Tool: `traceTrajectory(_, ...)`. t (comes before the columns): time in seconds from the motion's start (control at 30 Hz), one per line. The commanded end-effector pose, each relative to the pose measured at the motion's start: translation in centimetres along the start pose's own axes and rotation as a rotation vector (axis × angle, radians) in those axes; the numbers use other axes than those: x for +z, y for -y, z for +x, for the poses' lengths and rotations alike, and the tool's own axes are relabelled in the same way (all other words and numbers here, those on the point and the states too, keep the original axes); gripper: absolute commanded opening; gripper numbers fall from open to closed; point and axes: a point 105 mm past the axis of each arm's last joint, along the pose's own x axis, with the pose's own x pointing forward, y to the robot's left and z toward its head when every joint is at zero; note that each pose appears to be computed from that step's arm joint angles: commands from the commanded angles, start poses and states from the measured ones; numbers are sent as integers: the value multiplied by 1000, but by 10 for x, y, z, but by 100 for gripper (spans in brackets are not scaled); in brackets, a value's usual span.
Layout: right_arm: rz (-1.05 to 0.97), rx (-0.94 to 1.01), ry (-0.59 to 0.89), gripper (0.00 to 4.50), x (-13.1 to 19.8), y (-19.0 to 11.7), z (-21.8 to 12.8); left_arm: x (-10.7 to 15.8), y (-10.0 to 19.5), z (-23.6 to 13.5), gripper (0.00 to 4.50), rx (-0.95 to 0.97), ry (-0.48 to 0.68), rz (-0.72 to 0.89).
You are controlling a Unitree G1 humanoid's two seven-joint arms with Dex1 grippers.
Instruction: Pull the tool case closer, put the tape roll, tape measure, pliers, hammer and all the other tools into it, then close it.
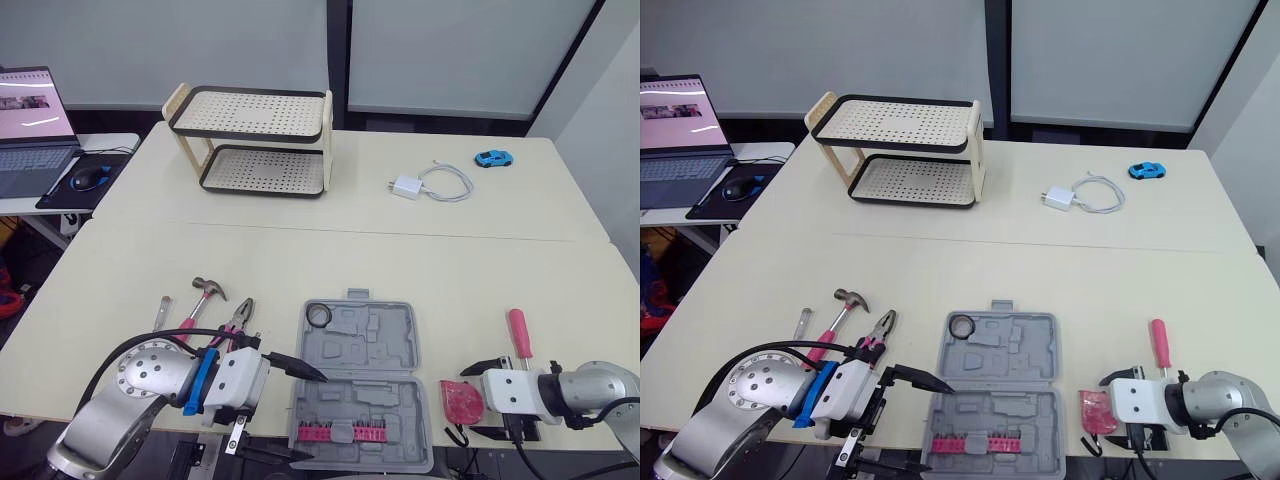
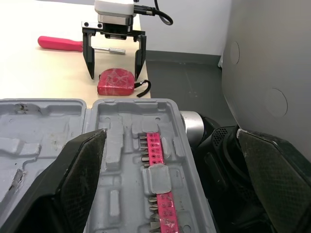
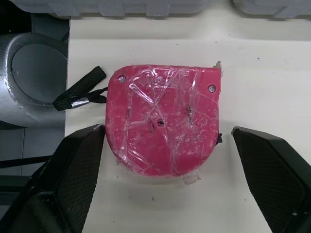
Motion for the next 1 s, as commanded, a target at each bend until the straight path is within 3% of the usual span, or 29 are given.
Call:
traceTrajectory(0.03, -17, 4, 31, 381, 8, 1, 2, 7, 1, 1, 450, -6, 6, 28)
traceTrajectory(0.1, -16, 6, 32, 316, 8, 1, 3, 8, 0, 1, 450, -5, 6, 29)
traceTrajectory(0.13, -15, 8, 31, 313, 8, 1, 3, 8, 0, 1, 450, -4, 7, 29)
traceTrajectory(0.4, 35, -49, 41, 313, 22, 16, -18, 6, -12, -5, 450, 60, 3, 9)
traceTrajectory(0.63, 24, -38, 1, 313, 66, 42, -51, 3, -32, -25, 450, 182, -19, -28)
traceTrajectory(1.0, -14, -13, -21, 313, 106, 83, -32, -3, -57, -44, 450, 295, -75, -52)
